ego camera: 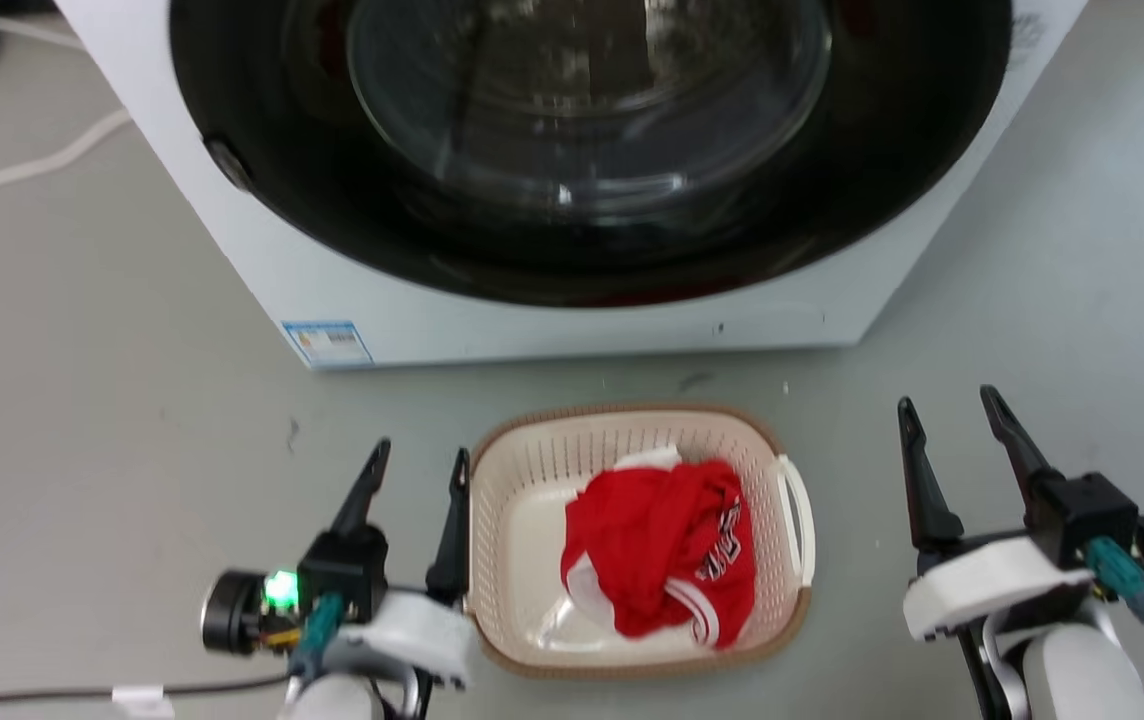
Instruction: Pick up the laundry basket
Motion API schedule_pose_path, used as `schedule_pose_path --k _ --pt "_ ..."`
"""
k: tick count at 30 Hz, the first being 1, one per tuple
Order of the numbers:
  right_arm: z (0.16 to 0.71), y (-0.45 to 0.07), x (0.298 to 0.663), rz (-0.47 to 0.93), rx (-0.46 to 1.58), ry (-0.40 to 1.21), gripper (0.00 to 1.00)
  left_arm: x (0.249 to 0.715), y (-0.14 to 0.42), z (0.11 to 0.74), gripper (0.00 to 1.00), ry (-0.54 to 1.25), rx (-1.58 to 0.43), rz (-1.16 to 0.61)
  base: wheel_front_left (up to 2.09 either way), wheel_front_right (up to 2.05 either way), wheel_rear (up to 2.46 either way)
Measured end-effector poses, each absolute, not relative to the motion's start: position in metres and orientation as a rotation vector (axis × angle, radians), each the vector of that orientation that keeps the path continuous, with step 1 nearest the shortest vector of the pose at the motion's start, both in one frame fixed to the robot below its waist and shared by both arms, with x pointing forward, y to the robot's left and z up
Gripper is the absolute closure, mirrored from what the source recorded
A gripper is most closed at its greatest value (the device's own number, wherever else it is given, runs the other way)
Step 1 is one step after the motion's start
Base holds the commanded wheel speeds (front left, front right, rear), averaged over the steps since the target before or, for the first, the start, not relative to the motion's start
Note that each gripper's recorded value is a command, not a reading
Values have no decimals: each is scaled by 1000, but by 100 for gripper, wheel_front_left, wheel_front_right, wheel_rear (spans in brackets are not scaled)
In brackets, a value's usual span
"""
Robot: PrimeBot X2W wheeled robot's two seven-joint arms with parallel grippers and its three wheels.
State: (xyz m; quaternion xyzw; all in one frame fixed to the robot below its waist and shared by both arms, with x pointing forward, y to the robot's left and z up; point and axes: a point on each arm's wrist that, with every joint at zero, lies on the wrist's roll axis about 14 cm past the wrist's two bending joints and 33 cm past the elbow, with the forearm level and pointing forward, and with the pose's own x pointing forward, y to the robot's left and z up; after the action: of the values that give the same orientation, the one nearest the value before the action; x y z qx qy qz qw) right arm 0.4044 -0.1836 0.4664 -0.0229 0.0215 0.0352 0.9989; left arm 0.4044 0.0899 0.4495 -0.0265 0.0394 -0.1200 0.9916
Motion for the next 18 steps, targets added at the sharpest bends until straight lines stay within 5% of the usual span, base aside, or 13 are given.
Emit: schedule_pose_path --k 18 --pt "288 -184 456 82 -3 586 0 469 100 259 0 571 14 -293 0 0 0"
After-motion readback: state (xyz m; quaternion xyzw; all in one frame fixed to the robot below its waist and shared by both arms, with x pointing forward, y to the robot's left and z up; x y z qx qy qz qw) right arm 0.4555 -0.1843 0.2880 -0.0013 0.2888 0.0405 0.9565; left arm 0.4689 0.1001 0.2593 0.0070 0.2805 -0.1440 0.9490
